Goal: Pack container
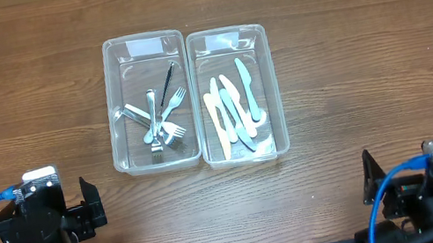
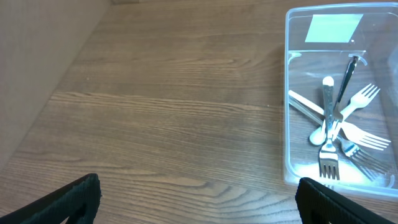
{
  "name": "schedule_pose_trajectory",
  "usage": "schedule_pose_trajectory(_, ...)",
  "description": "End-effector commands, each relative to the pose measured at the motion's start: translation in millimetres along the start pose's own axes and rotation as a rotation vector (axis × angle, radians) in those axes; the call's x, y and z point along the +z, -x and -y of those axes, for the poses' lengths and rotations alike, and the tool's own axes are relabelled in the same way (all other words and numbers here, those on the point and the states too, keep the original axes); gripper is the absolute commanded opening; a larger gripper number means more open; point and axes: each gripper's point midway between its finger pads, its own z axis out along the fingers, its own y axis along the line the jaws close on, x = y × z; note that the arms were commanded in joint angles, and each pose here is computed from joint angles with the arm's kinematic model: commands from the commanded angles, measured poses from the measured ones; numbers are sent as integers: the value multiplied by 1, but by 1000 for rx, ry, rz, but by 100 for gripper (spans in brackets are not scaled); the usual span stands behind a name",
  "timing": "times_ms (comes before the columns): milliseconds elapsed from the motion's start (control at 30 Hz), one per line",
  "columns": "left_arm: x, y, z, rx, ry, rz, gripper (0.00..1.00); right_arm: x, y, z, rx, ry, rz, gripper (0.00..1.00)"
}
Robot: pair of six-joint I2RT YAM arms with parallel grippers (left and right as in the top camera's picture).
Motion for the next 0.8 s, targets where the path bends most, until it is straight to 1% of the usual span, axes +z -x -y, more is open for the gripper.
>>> schedule_pose_trajectory(0, -2, -1, 1, 20, -11, 10, 100, -10, 1, -2, 41, 26, 115, 100)
schedule_pose_trajectory(100, -2, -1, 1, 19, -11, 10, 100, -6, 5, -5, 54, 42, 232, 100)
schedule_pose_trajectory(200, -2, -1, 1, 19, -11, 10, 100, 13, 9, -9, 61, 56, 269, 100)
schedule_pose_trajectory(267, -2, -1, 1, 20, -11, 10, 100, 26, 16, -11, 55, 68, 327, 100)
schedule_pose_trajectory(367, -2, -1, 1, 19, -11, 10, 100, 42, 30, -15, -2, 81, 438, 100)
schedule_pose_trajectory(500, -2, -1, 1, 20, -10, 9, 100, 65, 34, -14, -73, 56, 554, 100)
schedule_pose_trajectory(633, -2, -1, 1, 20, -10, 7, 100, 86, 21, -6, -67, 19, 596, 100)
schedule_pose_trajectory(767, -2, -1, 1, 20, -10, 7, 100, 108, -2, 2, -56, -8, 564, 100)
